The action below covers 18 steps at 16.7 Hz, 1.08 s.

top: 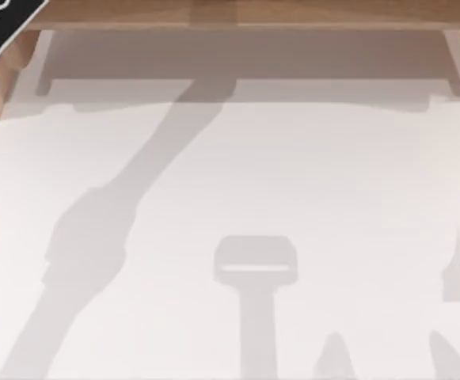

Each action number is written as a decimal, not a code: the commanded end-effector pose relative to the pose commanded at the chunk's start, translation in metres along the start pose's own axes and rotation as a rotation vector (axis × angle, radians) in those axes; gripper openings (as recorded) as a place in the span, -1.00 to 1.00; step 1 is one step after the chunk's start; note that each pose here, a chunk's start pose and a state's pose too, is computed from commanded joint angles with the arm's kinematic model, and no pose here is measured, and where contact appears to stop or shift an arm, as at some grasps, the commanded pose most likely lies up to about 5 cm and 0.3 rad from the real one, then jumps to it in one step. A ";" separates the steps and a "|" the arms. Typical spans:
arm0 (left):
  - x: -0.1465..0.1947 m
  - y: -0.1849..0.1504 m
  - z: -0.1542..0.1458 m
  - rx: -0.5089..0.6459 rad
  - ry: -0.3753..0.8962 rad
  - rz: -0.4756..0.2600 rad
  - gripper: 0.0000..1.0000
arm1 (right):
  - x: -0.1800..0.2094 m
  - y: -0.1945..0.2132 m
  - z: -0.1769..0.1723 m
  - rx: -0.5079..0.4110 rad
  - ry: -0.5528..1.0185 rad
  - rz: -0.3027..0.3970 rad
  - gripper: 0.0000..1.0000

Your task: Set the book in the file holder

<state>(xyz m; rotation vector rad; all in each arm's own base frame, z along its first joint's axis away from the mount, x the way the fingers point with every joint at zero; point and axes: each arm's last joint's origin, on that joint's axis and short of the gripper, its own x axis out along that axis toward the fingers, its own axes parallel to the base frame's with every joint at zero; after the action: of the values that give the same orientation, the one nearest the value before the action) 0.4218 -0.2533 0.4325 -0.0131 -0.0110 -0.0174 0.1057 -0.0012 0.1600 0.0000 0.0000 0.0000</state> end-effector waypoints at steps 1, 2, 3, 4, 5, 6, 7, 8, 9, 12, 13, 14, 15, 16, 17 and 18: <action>0.003 0.000 0.000 0.000 0.000 0.000 1.00 | 0.000 0.000 0.000 0.000 0.000 0.000 1.00; 0.005 0.000 0.000 0.000 0.000 0.000 1.00 | 0.000 0.000 0.000 0.000 0.000 0.000 1.00; 0.006 0.000 0.000 0.000 0.000 0.000 1.00 | 0.000 0.000 0.000 0.000 0.000 0.000 1.00; 0.007 0.000 0.000 0.000 0.000 0.000 1.00 | 0.000 0.000 0.000 0.000 0.000 0.000 1.00; 0.007 0.000 0.000 0.000 0.000 0.000 1.00 | 0.000 0.000 0.000 0.000 0.000 0.000 1.00; 0.007 0.000 0.000 0.000 0.000 0.000 1.00 | 0.000 0.000 0.000 0.000 0.000 0.000 1.00; 0.007 0.000 0.000 0.000 0.000 0.000 1.00 | 0.000 0.000 0.000 0.000 0.000 0.000 1.00; 0.007 0.000 0.000 0.000 0.000 0.000 0.85 | 0.000 0.000 0.000 0.000 0.000 0.000 1.00; 0.007 0.000 0.000 0.000 0.000 0.000 0.70 | 0.000 0.000 0.000 0.000 0.000 0.000 1.00; 0.007 0.000 0.000 0.000 0.000 0.000 0.25 | 0.000 0.000 0.000 0.000 0.000 0.000 1.00; 0.007 0.000 0.000 0.000 0.000 0.000 0.10 | 0.000 0.000 0.000 0.000 0.000 0.000 1.00; 0.007 0.000 0.000 0.000 0.000 0.000 -0.06 | 0.000 0.000 0.000 0.000 0.000 0.000 1.00; 0.007 0.000 0.000 0.000 0.000 0.000 -0.21 | 0.000 0.000 0.000 0.000 0.000 0.000 1.00; 0.007 0.000 0.000 0.000 0.000 0.000 -0.36 | 0.000 0.000 0.000 0.000 0.000 0.000 1.00; 0.007 0.000 0.000 0.000 0.000 0.000 -0.51 | 0.000 0.000 0.000 0.000 0.000 0.000 1.00; 0.007 0.000 0.000 0.000 0.000 0.000 -0.66 | 0.000 0.000 0.000 0.000 0.000 0.000 1.00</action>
<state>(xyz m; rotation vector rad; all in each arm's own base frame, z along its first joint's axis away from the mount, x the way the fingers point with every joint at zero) 0.4286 -0.2530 0.4326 -0.0130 -0.0109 -0.0173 0.1057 -0.0012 0.1600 0.0000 0.0000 0.0000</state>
